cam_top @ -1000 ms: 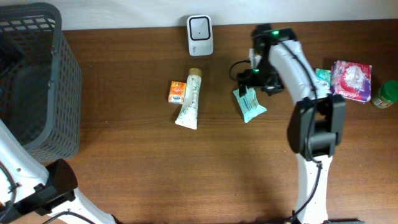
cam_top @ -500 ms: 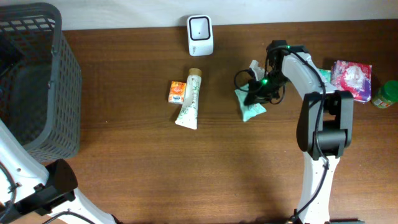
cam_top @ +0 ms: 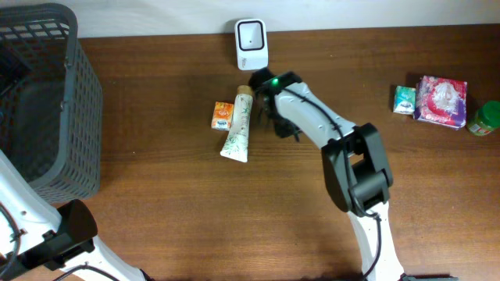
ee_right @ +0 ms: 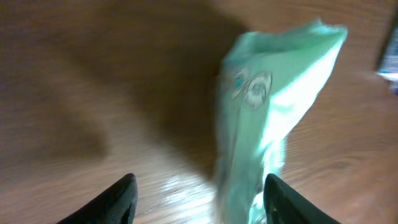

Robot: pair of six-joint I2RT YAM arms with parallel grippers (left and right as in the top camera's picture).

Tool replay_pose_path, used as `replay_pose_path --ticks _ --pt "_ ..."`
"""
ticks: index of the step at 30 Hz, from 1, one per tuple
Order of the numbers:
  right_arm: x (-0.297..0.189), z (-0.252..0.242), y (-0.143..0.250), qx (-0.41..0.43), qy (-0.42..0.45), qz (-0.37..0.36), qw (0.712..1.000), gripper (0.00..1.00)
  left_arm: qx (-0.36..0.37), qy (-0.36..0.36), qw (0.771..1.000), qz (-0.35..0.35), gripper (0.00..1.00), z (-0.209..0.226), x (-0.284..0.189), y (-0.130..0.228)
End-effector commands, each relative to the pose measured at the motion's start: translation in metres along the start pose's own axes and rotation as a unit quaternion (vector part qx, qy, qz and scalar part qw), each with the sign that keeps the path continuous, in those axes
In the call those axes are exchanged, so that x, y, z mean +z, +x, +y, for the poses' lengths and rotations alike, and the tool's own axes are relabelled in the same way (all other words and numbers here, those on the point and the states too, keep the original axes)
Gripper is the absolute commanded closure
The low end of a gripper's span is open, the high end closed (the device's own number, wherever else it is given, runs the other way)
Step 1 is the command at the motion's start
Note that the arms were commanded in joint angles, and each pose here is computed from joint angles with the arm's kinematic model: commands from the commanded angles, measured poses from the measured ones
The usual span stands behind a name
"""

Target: Scan the item barcode

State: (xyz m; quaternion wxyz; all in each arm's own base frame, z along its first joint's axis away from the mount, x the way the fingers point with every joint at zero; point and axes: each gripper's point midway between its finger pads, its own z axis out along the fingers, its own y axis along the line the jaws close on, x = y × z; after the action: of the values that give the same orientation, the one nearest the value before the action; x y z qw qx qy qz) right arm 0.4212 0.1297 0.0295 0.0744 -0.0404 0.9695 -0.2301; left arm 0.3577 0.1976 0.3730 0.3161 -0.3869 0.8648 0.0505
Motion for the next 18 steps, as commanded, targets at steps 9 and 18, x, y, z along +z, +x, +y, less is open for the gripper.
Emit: replay_pose_path --ticks 9,18 --pt "-0.053 -0.062 -0.047 0.003 -0.322 0.028 0.946 0.30 -0.004 -0.001 1.000 -0.005 0.01 0.001 -0.003 -0.001" --pt "0.011 -0.019 0.006 0.036 -0.554 0.117 0.823 0.39 -0.004 -0.001 1.000 -0.005 0.01 0.001 -0.003 -0.001"
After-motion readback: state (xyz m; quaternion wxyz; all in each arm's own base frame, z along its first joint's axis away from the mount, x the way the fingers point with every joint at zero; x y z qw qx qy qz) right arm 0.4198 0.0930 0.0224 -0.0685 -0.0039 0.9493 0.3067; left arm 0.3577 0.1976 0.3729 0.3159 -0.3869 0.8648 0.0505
